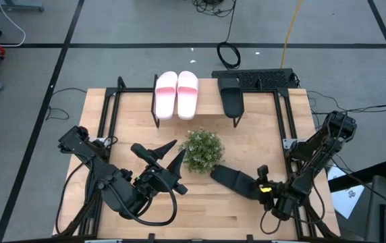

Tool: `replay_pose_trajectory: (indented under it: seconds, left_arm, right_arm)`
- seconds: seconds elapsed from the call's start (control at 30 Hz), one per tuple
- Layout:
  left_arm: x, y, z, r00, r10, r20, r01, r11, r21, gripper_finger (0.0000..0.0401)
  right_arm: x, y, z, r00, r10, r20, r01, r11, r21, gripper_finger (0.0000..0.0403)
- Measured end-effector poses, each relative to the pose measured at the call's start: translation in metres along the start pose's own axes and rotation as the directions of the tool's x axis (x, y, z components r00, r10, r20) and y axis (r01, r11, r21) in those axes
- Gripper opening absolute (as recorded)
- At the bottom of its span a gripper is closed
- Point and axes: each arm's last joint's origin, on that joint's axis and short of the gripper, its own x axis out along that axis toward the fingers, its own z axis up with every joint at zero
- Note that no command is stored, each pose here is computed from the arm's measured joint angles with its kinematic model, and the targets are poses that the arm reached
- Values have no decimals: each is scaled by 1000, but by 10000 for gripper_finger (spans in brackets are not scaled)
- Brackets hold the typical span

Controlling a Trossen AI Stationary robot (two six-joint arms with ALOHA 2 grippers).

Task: Pick and place slides into the shelf
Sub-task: Put the black slipper on the shelf

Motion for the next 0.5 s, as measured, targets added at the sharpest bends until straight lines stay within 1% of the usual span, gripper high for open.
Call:
replay_pose_trajectory:
  seconds: [0.1,0.27,0.5]
  left_arm:
    - [0,0,0,1000,0,0,0,1000,-2,182]
    - [0,0,0,1000,0,0,0,1000,-8,182]
    - [0,0,0,1000,0,0,0,1000,-13,182]
  right_arm:
    - [3,-2,-1,1000,-11,-6,11,1000,4,70]
    - [6,-6,0,999,-40,-7,40,999,-18,11]
    - [7,-7,0,999,-42,-10,42,999,-3,1]
